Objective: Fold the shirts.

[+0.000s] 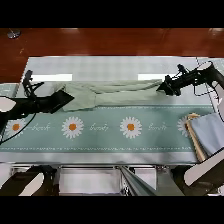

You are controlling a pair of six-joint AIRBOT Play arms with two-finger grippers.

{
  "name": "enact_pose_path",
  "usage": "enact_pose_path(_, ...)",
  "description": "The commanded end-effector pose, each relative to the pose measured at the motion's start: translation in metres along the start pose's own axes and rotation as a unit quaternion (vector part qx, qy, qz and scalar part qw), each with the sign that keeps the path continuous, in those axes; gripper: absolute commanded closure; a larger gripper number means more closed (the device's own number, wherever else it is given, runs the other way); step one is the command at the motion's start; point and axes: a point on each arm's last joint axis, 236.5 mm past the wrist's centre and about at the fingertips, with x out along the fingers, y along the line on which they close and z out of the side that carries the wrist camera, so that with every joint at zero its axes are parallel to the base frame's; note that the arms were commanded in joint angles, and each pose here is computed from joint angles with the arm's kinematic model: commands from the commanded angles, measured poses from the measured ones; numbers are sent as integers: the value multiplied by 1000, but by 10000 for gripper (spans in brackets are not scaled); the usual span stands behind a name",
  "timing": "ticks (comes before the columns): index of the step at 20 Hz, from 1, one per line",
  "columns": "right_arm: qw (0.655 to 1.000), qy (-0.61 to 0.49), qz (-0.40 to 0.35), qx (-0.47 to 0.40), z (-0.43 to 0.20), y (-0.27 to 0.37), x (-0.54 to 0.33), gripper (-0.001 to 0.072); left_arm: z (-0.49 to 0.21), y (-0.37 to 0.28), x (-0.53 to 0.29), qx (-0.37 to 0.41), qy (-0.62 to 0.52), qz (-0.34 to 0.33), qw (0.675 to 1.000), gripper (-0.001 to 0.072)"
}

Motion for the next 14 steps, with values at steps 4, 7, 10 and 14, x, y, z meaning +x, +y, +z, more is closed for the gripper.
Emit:
enact_pose_path(4,992,-52,-44,-109,-5,46,-55,690,-21,-78,32,108,48,-66,991,683)
enact_pose_path(7,979,-107,-85,-148,-36,57,-107,690,-11,-118,63,149,33,-82,985,683)
enact_pose_path(10,964,-175,-84,-183,-89,82,-147,690,-20,-154,113,180,47,-92,978,684)
enact_pose_path(14,954,-220,-84,-188,-158,89,-173,690,-42,-189,177,199,96,-94,971,685)
